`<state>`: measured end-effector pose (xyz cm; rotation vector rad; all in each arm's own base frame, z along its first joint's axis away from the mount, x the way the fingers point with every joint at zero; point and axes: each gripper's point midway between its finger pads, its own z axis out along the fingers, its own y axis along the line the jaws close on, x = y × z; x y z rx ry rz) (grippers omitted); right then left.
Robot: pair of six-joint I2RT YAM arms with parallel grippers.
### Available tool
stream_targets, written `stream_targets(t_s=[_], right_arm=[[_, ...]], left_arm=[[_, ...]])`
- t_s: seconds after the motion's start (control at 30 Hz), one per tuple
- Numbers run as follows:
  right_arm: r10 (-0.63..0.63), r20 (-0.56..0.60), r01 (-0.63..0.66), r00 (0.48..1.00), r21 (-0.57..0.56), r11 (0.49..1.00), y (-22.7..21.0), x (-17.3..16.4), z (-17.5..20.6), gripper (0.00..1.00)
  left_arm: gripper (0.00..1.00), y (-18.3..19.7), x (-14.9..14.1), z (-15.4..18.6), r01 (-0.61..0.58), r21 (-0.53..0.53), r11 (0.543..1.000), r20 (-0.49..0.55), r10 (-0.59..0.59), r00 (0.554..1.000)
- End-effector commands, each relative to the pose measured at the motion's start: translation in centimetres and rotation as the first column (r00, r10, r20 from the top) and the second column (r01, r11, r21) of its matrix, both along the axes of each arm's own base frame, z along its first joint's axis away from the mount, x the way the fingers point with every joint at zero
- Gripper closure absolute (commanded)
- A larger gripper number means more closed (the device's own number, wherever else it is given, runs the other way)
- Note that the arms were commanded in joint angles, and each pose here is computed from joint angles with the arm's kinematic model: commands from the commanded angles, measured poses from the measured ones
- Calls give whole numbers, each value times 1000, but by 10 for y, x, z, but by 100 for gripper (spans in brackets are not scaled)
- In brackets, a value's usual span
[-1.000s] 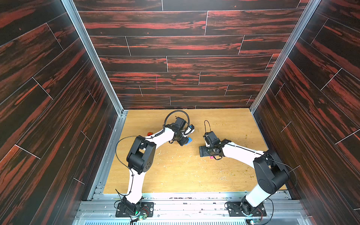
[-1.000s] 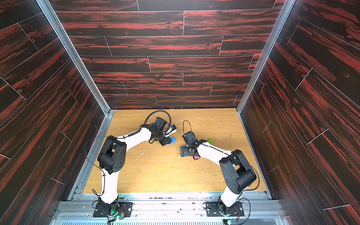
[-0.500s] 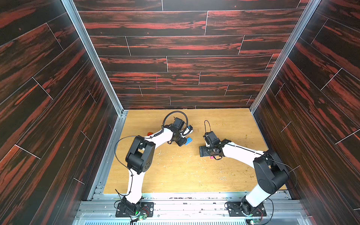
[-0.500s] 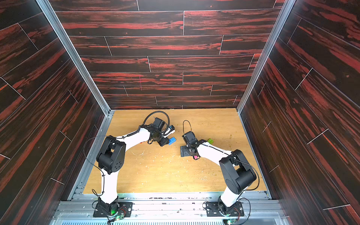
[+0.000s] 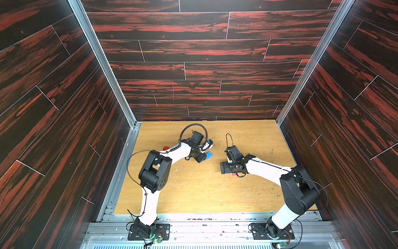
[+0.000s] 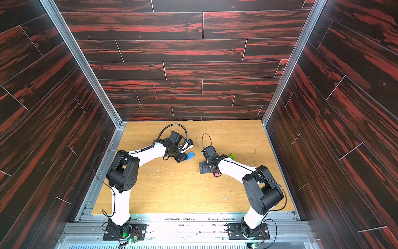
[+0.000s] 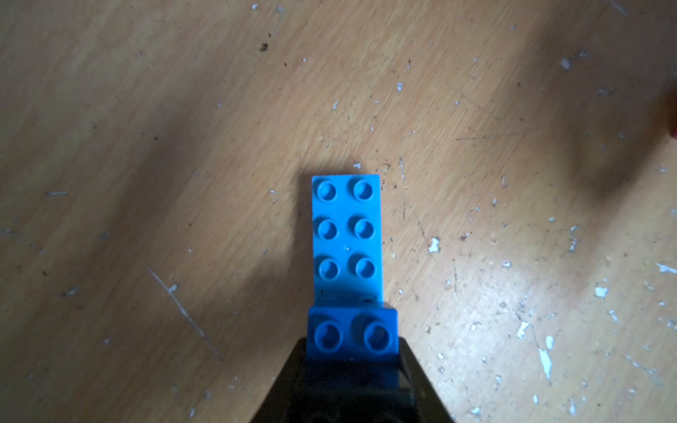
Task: Assemble the letter v with lego
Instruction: Assemble the lego brick with the lego brick.
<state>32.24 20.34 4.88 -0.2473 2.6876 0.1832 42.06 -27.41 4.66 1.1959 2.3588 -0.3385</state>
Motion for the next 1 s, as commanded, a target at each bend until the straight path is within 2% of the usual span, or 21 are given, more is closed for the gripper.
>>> stream_targets(t_s=[0.0, 0.43, 0.53, 0.7, 0.97], right_arm=[[0, -18, 0, 1000, -11, 1000, -1, -4, -8, 12], [2, -12, -2, 1000, -7, 1000, -2, -6, -7, 12], [2, -5, -2, 1000, -4, 1000, -2, -6, -5, 12], [2, 1, -2, 1000, -3, 1000, -3, -6, -2, 12], [2, 14, -2, 1000, 2, 1000, -4, -7, 2, 12]], left_arm=[[72, 10, -14, -15, -11, 21, 1000, -55, 12, 998], [72, 14, -32, -31, -80, 23, 997, -118, 82, 990], [72, 6, -43, -37, -114, 21, 993, -142, 116, 983], [73, -7, -73, -55, -70, 33, 997, -190, 75, 979], [75, 5, -87, -72, -108, 68, 992, -223, 121, 967]])
